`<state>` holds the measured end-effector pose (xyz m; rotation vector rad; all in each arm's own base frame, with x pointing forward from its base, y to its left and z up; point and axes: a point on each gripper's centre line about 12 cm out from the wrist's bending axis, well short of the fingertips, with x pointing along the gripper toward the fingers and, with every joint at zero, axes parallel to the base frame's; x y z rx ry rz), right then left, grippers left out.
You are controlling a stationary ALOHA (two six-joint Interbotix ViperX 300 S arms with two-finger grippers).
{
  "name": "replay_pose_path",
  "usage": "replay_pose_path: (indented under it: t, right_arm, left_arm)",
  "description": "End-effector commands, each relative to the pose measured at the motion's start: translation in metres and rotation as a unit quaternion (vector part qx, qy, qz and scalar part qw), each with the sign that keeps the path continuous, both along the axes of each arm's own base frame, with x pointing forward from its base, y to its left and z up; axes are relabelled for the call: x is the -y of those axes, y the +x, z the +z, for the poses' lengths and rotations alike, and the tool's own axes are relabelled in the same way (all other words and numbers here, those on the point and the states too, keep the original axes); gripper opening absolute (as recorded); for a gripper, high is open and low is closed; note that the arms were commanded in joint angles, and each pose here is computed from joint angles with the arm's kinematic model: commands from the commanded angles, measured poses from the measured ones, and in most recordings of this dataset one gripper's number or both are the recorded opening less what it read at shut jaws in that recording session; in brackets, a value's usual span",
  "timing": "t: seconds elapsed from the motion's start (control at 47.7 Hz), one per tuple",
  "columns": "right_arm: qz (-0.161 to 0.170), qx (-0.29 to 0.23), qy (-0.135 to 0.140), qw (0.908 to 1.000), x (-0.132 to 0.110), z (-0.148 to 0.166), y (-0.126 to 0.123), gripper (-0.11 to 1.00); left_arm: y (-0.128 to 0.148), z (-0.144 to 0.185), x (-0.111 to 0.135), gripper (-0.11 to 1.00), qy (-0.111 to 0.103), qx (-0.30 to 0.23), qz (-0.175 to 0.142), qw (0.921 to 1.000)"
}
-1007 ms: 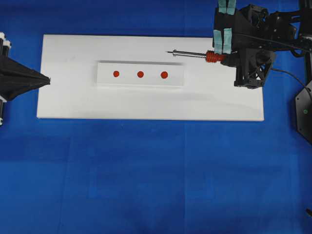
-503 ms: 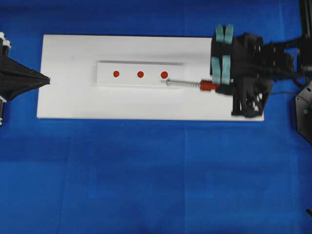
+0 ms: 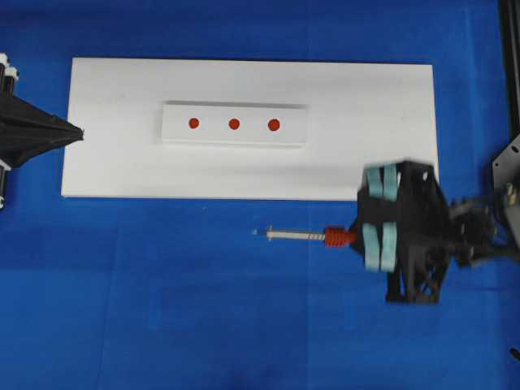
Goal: Touch the tip of the soldering iron to the mark.
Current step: 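Carry the iron with the right gripper back toward the table front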
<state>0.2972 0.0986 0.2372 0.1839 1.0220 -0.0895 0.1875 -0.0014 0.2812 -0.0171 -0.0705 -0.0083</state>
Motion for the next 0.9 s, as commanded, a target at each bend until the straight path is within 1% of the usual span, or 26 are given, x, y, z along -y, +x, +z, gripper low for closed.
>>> replay_pose_path:
  t: [0.0,0.147,0.273,0.357,0.524,0.65,0.818,0.881]
  right_arm:
    - [0.003,0.016,0.004,0.9999,-0.012,0.010,0.005,0.06]
    - [0.001,0.008,-0.002,1.0000,-0.018,0.006,0.012,0.06]
    - [0.002,0.016,-0.019,0.9997,-0.016,0.007,0.024,0.06]
    - [-0.004,0.019,-0.029,0.9994,-0.013,0.007,0.038,0.06]
    - [-0.017,0.023,-0.039,0.9988,-0.008,0.006,0.069,0.06]
    - [-0.010,0.023,-0.050,0.9985,-0.009,0.002,0.091,0.06]
    - [0.007,0.044,-0.054,0.9976,-0.014,0.004,0.124,0.06]
    - [0.008,0.046,-0.055,0.9974,-0.015,0.004,0.133,0.06]
  left_arm:
    - [0.001,0.005,0.000,0.00,0.001,0.008,0.000,1.0000]
    - [0.001,0.005,0.000,0.00,0.001,0.011,0.001,0.9999]
    - [0.001,0.006,0.000,0.00,0.001,0.013,0.000,0.9999]
    - [0.001,0.006,0.000,0.00,0.001,0.013,0.000,0.9999]
    - [0.001,0.006,0.000,0.00,0.001,0.013,0.000,0.9999]
    - [0.001,0.006,0.000,0.00,0.000,0.014,0.001,0.9999]
    - [0.001,0.006,0.000,0.00,0.001,0.014,0.000,0.9999]
    - [0.001,0.006,0.000,0.00,0.001,0.012,0.000,0.9999]
